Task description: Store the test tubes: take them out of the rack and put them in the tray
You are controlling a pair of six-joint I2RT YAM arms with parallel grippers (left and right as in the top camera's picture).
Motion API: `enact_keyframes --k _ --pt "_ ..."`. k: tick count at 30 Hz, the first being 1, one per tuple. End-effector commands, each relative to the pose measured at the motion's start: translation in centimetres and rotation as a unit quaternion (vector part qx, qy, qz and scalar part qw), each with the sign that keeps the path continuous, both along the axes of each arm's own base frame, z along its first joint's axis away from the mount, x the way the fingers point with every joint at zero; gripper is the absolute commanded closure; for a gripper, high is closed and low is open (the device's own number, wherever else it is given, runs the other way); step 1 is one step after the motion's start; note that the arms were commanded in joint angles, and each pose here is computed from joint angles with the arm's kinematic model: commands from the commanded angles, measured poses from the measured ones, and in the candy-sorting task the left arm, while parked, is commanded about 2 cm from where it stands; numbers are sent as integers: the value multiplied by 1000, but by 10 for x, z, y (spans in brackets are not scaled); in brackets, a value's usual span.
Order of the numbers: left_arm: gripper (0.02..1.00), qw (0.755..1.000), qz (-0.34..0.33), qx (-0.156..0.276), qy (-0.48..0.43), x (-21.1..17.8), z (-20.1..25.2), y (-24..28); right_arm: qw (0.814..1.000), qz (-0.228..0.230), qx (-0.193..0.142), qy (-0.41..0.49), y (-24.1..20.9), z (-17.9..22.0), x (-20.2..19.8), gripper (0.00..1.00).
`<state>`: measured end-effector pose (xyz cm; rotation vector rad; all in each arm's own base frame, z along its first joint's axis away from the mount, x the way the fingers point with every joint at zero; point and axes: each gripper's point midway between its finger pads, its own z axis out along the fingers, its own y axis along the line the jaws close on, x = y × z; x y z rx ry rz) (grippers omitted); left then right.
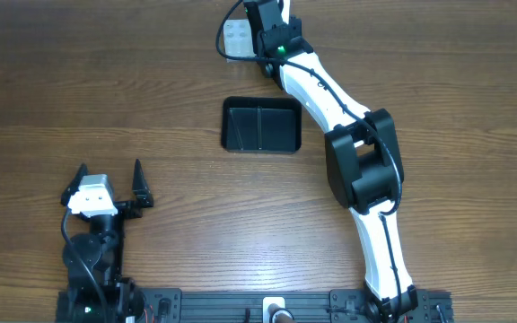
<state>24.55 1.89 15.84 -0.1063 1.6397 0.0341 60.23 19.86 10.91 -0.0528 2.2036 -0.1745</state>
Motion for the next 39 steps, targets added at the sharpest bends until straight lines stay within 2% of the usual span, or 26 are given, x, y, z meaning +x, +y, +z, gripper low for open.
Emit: enact_keyframes --k 1,19,39 --pt "18 1000 -2 7 -1 0 0 0 1000 2 3 -10 6 4 4 844" --pt "23 1000 -2 7 -1 0 0 0 999 2 16 -40 8 42 5 858" --pt "20 1000 -2 7 -1 0 0 0 994 7 47 -103 7 132 -9 895"
